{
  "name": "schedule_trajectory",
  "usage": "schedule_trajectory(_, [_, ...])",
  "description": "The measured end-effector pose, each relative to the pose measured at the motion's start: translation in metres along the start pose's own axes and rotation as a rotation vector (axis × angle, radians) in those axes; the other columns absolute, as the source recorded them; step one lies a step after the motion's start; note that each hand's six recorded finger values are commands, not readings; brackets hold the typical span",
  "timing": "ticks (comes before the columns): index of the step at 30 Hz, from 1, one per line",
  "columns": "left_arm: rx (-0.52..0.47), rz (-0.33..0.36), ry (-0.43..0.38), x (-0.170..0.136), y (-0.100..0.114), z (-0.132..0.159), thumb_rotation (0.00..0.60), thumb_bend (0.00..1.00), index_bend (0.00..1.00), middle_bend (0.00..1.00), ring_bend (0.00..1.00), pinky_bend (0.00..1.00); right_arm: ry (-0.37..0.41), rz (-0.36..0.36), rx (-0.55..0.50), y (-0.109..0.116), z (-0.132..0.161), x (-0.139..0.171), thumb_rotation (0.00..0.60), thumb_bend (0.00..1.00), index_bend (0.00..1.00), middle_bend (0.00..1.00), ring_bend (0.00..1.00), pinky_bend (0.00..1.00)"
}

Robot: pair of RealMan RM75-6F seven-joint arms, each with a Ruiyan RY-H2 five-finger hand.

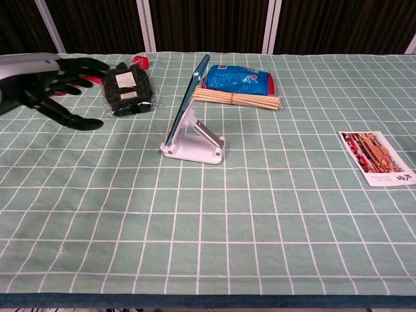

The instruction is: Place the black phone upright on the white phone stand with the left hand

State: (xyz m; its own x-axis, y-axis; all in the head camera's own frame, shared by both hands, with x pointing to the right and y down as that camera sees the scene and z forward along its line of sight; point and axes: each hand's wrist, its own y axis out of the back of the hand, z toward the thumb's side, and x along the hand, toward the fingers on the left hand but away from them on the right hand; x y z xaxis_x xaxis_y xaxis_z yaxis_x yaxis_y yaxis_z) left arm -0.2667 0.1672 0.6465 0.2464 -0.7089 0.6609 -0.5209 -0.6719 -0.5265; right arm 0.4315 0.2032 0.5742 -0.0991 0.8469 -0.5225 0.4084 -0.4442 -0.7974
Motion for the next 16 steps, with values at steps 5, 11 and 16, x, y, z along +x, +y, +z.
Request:
schedule_trajectory(5, [0.218, 0.152, -0.011, -0.035, 0.028, -0.032, 0.6, 0.17, 0.0, 0.0, 0.0, 0.0, 0.002, -0.002, 0.023, -0.001, 0.0, 0.0, 0.6, 0.12, 0.0, 0.0, 0.0, 0.15])
schedule_trajectory(11, [0.474, 0.3, 0.069, -0.09, 0.054, -0.09, 0.6, 0.13, 0.0, 0.0, 0.0, 0.0, 0.003, -0.002, 0.034, -0.002, 0.001, 0.001, 0.6, 0.12, 0.0, 0.0, 0.0, 0.15])
schedule_trajectory(16, [0.559, 0.317, 0.137, -0.117, 0.059, -0.117, 0.6, 0.13, 0.0, 0.0, 0.0, 0.0, 0.004, 0.0, 0.034, -0.003, 0.002, 0.001, 0.6, 0.12, 0.0, 0.0, 0.0, 0.15])
